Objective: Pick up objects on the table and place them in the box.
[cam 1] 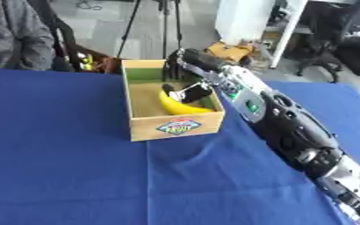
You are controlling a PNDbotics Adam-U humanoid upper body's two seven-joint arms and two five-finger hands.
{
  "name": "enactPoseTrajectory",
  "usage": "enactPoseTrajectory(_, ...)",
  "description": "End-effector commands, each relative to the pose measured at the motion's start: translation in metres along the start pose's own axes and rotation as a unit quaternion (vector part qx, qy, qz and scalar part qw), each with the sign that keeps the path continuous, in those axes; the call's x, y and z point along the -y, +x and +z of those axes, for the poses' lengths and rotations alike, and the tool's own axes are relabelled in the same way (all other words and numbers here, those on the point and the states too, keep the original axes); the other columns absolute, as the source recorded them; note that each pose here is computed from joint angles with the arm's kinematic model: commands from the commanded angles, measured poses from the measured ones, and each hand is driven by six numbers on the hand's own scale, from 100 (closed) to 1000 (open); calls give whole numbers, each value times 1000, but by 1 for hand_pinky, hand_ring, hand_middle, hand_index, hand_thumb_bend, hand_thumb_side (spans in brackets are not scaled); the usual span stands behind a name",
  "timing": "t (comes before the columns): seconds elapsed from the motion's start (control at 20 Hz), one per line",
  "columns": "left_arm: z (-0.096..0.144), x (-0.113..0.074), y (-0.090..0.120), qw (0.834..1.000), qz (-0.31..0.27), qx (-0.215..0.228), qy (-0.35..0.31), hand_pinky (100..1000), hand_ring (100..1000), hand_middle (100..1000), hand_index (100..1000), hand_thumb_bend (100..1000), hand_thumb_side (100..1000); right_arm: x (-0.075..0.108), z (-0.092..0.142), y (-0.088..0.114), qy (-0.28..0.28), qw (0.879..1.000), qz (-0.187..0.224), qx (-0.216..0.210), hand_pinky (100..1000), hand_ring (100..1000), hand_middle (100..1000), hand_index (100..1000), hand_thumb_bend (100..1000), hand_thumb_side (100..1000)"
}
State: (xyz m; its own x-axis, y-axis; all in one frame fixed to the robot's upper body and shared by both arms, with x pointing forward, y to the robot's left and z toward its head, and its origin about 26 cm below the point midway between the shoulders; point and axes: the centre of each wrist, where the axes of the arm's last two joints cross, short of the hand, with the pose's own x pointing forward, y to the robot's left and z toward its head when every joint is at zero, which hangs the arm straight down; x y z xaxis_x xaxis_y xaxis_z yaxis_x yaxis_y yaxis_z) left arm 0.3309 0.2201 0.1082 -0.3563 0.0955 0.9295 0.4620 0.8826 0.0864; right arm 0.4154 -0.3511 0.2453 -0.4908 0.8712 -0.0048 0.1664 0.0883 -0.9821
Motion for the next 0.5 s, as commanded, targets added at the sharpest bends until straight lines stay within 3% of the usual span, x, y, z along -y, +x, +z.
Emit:
enactPoseTrajectory(0.05,-5,0,9,1000,-6,16,-7,598,749,555,572,207,1000,5,-2,-1,4,1000,15,5,538,500,476,608,100,211)
enactPoseTrajectory(0.25,-6,1,10,1000,-6,18,-7,598,749,555,572,209,1000,-9,-6,2,26,1000,12,12,570,539,520,665,100,244)
enactPoseTrajectory(0.35,-6,1,9,1000,-6,17,-7,598,748,555,572,209,1000,-12,-8,3,30,999,12,17,659,684,655,742,118,300)
enactPoseTrajectory(0.5,-5,1,9,1000,-5,16,-6,598,748,555,572,211,1000,-12,-8,4,23,999,7,22,731,776,752,779,123,347)
